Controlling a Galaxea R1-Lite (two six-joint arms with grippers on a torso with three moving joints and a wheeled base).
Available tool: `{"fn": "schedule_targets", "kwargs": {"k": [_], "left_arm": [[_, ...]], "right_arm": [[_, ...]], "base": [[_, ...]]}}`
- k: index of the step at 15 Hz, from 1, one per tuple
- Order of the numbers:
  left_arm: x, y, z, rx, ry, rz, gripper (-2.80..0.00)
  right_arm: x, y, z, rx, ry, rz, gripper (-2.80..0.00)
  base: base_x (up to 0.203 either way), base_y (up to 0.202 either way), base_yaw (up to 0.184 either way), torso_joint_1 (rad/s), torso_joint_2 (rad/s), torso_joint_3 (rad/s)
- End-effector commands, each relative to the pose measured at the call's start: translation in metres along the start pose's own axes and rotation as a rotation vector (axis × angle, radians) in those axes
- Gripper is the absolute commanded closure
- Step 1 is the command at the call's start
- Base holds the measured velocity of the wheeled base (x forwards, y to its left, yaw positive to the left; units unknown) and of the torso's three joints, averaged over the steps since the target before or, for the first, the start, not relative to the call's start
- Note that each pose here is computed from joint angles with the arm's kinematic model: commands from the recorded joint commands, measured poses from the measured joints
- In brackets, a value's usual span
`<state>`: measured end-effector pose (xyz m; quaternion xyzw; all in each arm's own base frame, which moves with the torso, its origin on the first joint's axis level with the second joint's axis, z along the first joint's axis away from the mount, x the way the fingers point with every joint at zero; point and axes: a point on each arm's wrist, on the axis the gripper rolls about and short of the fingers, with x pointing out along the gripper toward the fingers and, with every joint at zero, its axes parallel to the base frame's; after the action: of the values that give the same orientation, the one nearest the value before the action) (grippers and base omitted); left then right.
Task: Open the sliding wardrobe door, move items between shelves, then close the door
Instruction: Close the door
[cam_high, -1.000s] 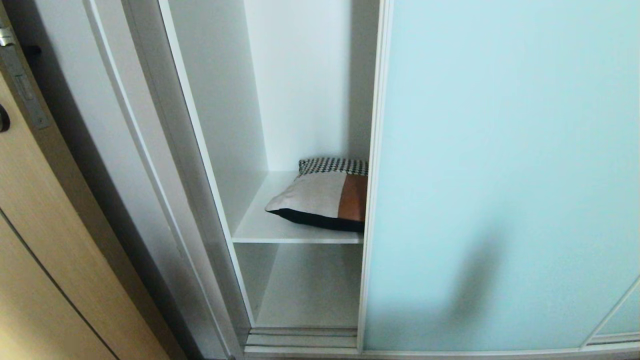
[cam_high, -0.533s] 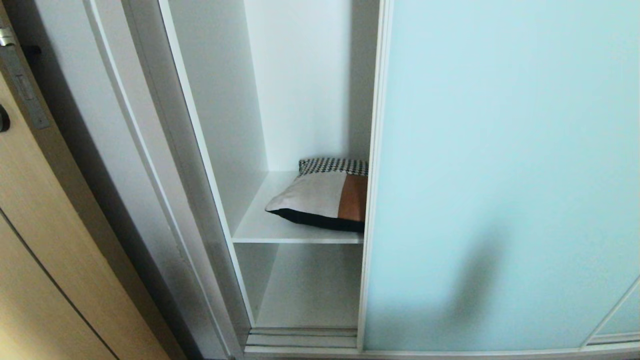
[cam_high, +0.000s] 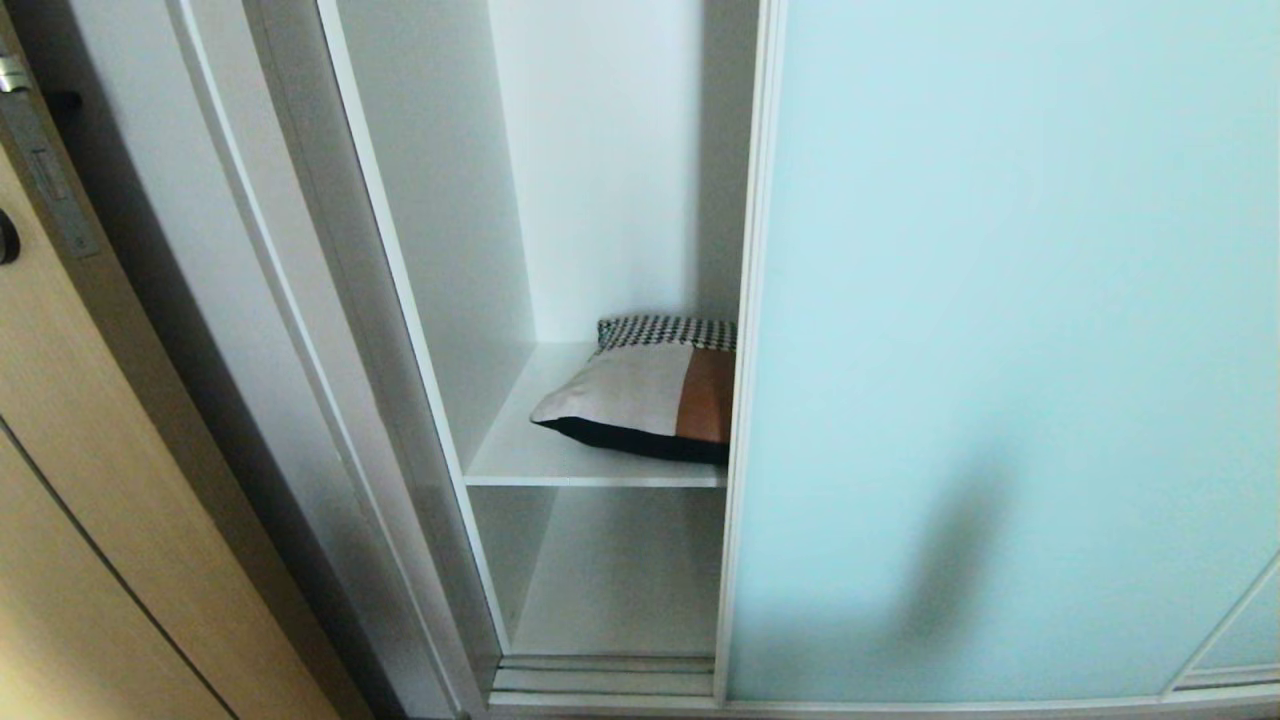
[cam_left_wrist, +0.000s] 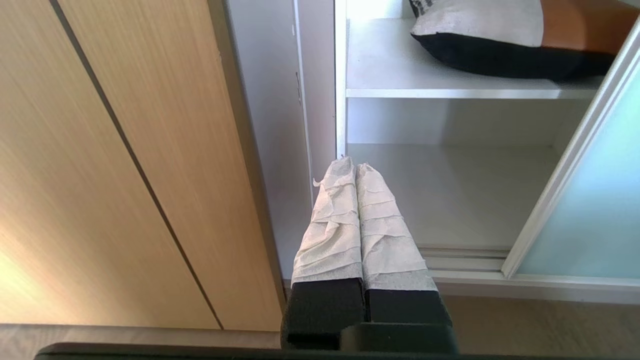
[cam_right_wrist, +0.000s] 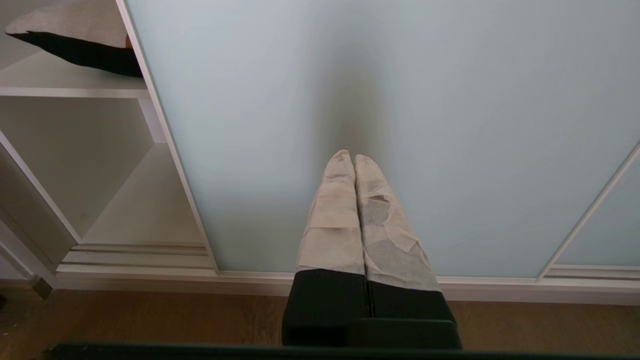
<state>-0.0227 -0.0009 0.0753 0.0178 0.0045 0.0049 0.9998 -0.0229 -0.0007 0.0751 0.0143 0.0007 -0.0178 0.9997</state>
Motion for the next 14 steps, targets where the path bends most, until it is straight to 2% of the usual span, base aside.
{"fn": "schedule_targets", "kwargs": {"k": [1,5,7,9,12,14], "left_arm": [[0.000,0.000,-0.001,0.021,0.005,0.002,0.00],[0.000,0.000,0.000,0.021,0.007,0.005,0.00],[-0.005,0.000,0.015,0.025,-0.030,-0.004,0.00],[-0.010,0.000,0.045,0.028,-0.070,-0.039,0.00],[-0.010,0.002,0.109,0.028,-0.121,-0.084,0.00],[0.002,0.003,0.152,0.019,-0.122,-0.118,0.00]], "right_arm": [[0.000,0.000,0.000,0.000,0.003,0.000,0.00],[0.000,0.000,0.000,0.000,0.003,0.000,0.00],[0.000,0.000,0.000,0.000,0.001,0.000,0.00],[0.000,0.000,0.000,0.000,0.001,0.000,0.00],[0.000,0.000,0.000,0.000,0.002,0.000,0.00],[0.000,0.000,0.000,0.000,0.003,0.000,0.00]], "base": [[0.000,0.000,0.000,0.000,0.00,0.000],[0.000,0.000,0.000,0.000,0.00,0.000],[0.000,0.000,0.000,0.000,0.00,0.000],[0.000,0.000,0.000,0.000,0.00,0.000],[0.000,0.000,0.000,0.000,0.00,0.000],[0.000,0.000,0.000,0.000,0.00,0.000]]}}
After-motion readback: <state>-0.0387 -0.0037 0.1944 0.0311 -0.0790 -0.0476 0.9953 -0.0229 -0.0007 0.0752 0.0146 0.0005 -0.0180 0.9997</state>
